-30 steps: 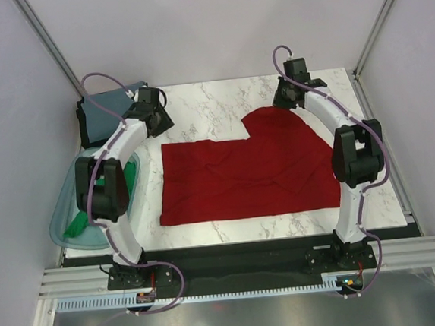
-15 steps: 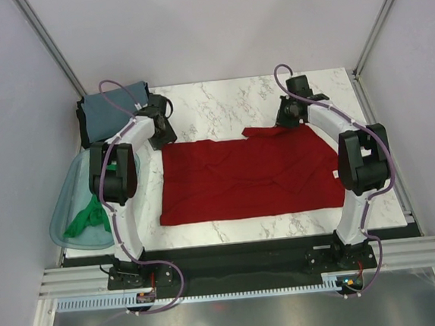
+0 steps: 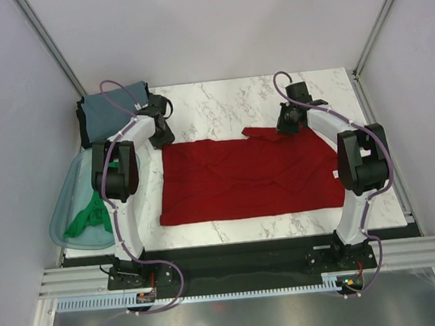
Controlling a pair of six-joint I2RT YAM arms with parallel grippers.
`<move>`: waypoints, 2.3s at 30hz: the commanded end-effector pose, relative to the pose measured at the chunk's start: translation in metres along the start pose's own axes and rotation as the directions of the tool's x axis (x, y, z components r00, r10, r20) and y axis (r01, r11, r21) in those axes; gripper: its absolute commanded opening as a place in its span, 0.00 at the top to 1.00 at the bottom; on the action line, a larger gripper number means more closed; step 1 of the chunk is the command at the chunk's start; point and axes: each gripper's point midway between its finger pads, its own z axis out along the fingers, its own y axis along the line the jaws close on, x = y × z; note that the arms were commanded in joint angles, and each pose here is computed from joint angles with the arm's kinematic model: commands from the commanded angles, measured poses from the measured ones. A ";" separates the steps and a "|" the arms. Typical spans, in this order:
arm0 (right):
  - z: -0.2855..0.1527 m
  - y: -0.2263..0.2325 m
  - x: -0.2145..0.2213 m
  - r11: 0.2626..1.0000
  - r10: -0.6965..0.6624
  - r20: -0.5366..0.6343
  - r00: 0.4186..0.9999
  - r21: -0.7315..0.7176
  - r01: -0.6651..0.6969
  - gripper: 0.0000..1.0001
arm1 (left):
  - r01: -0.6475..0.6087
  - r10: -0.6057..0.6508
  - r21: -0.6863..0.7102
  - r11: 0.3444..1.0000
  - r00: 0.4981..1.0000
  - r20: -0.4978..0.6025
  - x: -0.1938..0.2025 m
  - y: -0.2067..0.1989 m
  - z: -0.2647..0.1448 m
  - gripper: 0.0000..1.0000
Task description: Fold and stack the t-shirts
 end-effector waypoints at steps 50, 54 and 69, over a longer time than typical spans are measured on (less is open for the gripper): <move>-0.218 -0.100 0.043 0.954 0.177 0.424 0.888 0.146 -0.260 1.00 | 0.004 -0.044 0.204 0.979 0.981 0.189 0.008 0.025 -0.113 0.98; -0.218 -0.118 0.068 0.931 0.207 0.424 0.882 0.192 -0.311 1.00 | 0.009 -0.049 0.211 0.978 0.981 0.185 0.017 0.029 -0.116 0.98; -0.223 -0.121 0.106 0.890 0.361 0.412 0.837 0.117 -0.441 0.03 | 0.056 -0.095 0.329 0.943 0.990 0.105 0.097 0.050 -0.129 0.56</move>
